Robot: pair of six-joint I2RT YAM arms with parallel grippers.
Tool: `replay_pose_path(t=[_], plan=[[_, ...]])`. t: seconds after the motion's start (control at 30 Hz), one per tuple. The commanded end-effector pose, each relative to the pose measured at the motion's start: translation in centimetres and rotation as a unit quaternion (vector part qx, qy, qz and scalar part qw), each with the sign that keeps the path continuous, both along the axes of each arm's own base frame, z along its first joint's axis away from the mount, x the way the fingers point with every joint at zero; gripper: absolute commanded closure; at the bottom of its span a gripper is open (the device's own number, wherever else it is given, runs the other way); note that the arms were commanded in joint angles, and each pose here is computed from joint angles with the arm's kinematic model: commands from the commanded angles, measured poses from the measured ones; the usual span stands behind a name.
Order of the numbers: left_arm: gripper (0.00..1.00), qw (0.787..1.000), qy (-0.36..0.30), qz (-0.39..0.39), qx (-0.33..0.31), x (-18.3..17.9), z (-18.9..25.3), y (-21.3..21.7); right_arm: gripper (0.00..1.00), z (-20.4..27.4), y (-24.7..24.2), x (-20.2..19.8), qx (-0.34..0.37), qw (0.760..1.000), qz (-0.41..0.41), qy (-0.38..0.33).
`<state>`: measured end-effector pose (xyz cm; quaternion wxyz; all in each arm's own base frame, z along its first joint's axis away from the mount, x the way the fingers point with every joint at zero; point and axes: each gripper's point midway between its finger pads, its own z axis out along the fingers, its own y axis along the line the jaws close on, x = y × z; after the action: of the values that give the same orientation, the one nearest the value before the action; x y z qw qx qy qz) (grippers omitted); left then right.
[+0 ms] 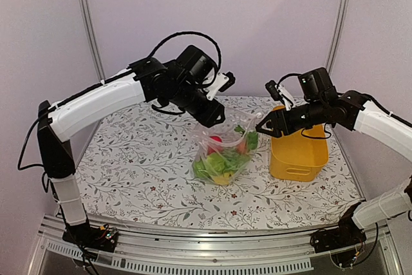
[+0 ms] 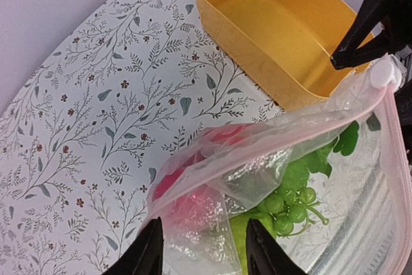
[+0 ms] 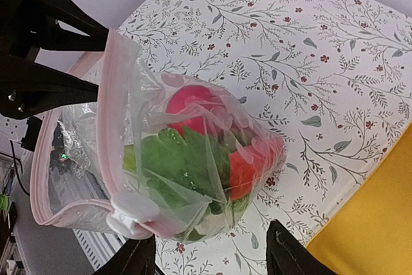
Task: Place the food in the zip-top bag and seal the zipper
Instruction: Pick up the zipper food storage bag from the center of the board.
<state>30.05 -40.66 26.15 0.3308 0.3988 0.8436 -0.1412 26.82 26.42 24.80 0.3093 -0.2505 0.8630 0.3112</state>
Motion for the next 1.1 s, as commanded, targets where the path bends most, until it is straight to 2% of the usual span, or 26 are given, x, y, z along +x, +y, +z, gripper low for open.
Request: replay_pose_path(t=[0.0, 0.17, 0.37, 0.53, 0.67, 0.8, 1.07], plan=[[0.57, 1.0, -0.006, 0.01, -0.013, 0.7, 1.4, 1.3, 0.43, 3.1, 1.5, 1.6, 0.008, 0.992, 0.06, -0.113], [0.58, 0.999, 0.005, 0.016, -0.04, 1.5, 2.2, 1.8, 0.45, 3.8, 3.1, 1.0, 0.013, 0.973, 0.147, -0.179], [0.6, 0.995, 0.026, -0.007, -0.094, 1.3, 4.3, 1.3, 0.59, 3.1, 4.5, 0.3, 0.024, 0.963, 0.204, -0.176], [0.61, 0.987, 0.039, -0.05, -0.146, -1.2, 7.5, 0.2, 0.76, 4.1, 4.5, 0.3, 0.034, 0.963, 0.2, -0.177], [0.58, 0.977, 0.053, -0.11, -0.173, -5.7, 9.8, -1.1, 0.81, 5.2, 4.3, -0.1, 0.044, 0.964, 0.192, -0.176], [0.52, 0.974, 0.075, -0.143, -0.158, -8.8, 8.9, -2.1, 0.86, 6.1, 4.1, -0.5, 0.049, 0.965, 0.193, -0.17], [0.49, 0.98, 0.095, -0.139, -0.111, -9.3, 5.1, -3.3, 0.87, 6.2, 4.1, -1.2, 0.047, 0.967, 0.2, -0.153]])
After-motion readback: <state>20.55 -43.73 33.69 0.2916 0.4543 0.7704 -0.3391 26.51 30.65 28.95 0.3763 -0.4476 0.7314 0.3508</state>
